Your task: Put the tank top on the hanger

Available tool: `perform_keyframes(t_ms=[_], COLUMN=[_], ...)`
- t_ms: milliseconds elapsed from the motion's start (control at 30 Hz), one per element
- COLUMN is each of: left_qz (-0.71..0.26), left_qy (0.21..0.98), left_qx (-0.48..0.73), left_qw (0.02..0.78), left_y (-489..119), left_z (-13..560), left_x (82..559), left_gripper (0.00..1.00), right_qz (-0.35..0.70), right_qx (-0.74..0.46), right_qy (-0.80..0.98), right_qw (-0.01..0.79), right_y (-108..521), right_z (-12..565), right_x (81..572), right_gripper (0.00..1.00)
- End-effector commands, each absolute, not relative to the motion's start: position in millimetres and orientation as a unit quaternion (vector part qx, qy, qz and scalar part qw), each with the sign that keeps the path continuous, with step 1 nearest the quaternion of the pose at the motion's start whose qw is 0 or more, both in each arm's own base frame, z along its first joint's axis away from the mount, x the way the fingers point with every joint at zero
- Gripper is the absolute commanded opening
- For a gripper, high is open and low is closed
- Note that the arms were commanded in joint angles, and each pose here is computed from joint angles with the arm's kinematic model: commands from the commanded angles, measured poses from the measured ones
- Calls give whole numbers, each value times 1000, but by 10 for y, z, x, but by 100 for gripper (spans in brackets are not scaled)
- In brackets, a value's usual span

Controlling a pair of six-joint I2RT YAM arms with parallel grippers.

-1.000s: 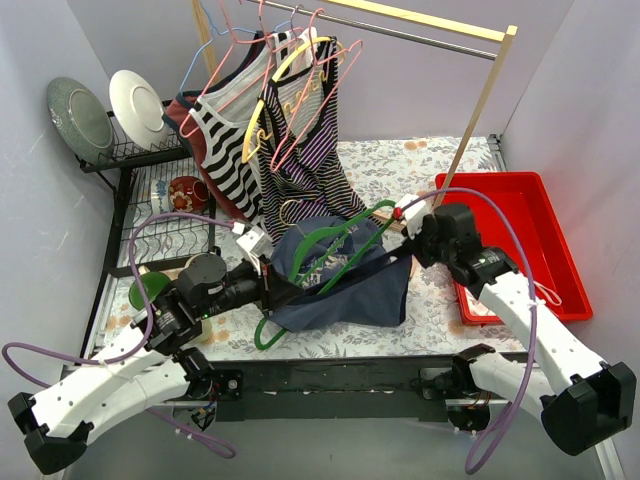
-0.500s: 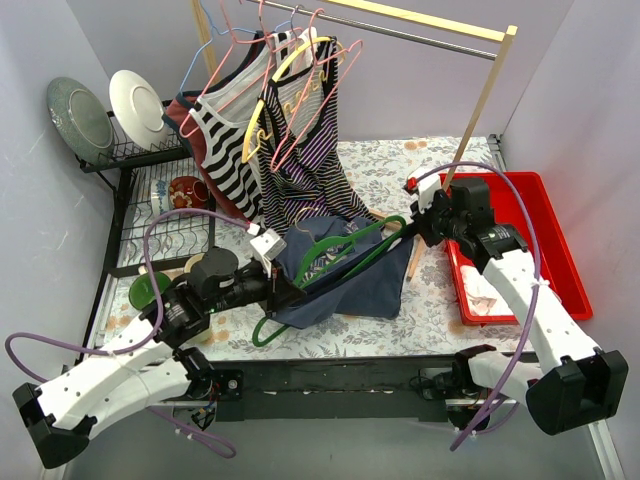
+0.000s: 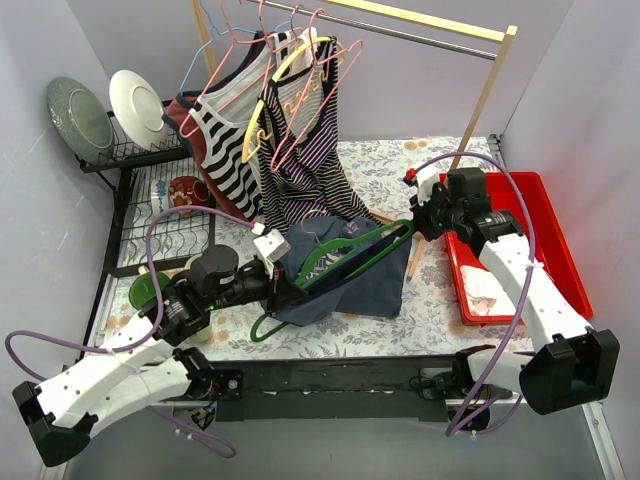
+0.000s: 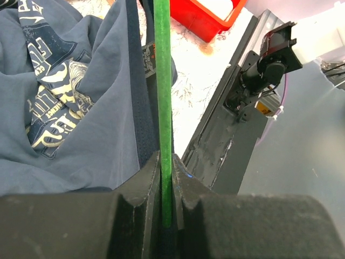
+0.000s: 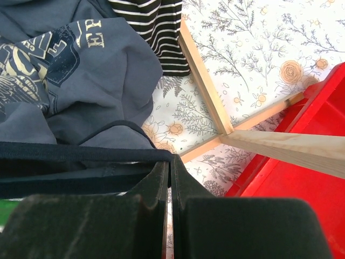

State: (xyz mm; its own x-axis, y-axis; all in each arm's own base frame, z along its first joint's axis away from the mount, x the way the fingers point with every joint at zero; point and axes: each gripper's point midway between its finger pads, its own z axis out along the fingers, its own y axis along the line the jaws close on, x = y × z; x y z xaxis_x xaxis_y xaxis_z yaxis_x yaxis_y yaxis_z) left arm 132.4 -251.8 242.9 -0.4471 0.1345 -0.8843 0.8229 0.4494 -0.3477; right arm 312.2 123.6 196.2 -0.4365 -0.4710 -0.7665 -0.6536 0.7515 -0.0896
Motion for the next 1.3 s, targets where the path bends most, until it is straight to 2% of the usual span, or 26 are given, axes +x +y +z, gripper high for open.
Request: perform_keyframes(t_ms=[0, 300, 467, 667, 867, 1000, 1067, 1167, 1200, 1233, 1267], left_qz=[-410, -330, -339, -362, -347, -338, -340, -339, -338, -336, -332], left_qy=[731, 777, 772, 768, 766, 751, 741, 729, 727, 726, 726], left_qx=[333, 327, 359, 397, 381, 353, 341, 333, 332, 331, 331], left_qw=[432, 426, 400, 348, 383, 445, 469, 493, 497, 500, 504], left_y=[-2472, -2379, -2481, -2677, -2773, -2743, -2702, -2669, -2653, -2645, -2633], left_z=[2594, 2371, 2332, 2242, 2386, 2689, 2855, 3044, 3088, 3123, 3137], left_x=[1310, 1558, 1511, 1448, 1670, 1828, 1846, 1869, 1870, 1879, 1892], left_gripper=[0, 0, 0, 0, 0, 0, 0, 0, 0, 0, 0], right_qz=[95, 77, 78, 149, 273, 249, 206, 168, 159, 155, 142], right_qx=[-316, -319, -325, -346, -426, -437, -440, -436, -437, -436, -429], right_qy=[829, 815, 807, 780, 700, 696, 717, 725, 715, 712, 710], right_qw=[452, 477, 488, 500, 504, 513, 500, 505, 522, 528, 540], right_y=[1163, 1087, 1097, 1356, 1742, 1645, 1500, 1350, 1315, 1300, 1255], right_z=[2268, 2503, 2657, 2972, 3431, 3515, 3334, 3197, 3273, 3294, 3358], right_x=[3284, 3251, 3237, 3134, 2631, 2456, 2463, 2373, 2292, 2253, 2240], right_gripper=[1, 1, 1, 1, 1, 1, 7, 37, 64, 77, 85])
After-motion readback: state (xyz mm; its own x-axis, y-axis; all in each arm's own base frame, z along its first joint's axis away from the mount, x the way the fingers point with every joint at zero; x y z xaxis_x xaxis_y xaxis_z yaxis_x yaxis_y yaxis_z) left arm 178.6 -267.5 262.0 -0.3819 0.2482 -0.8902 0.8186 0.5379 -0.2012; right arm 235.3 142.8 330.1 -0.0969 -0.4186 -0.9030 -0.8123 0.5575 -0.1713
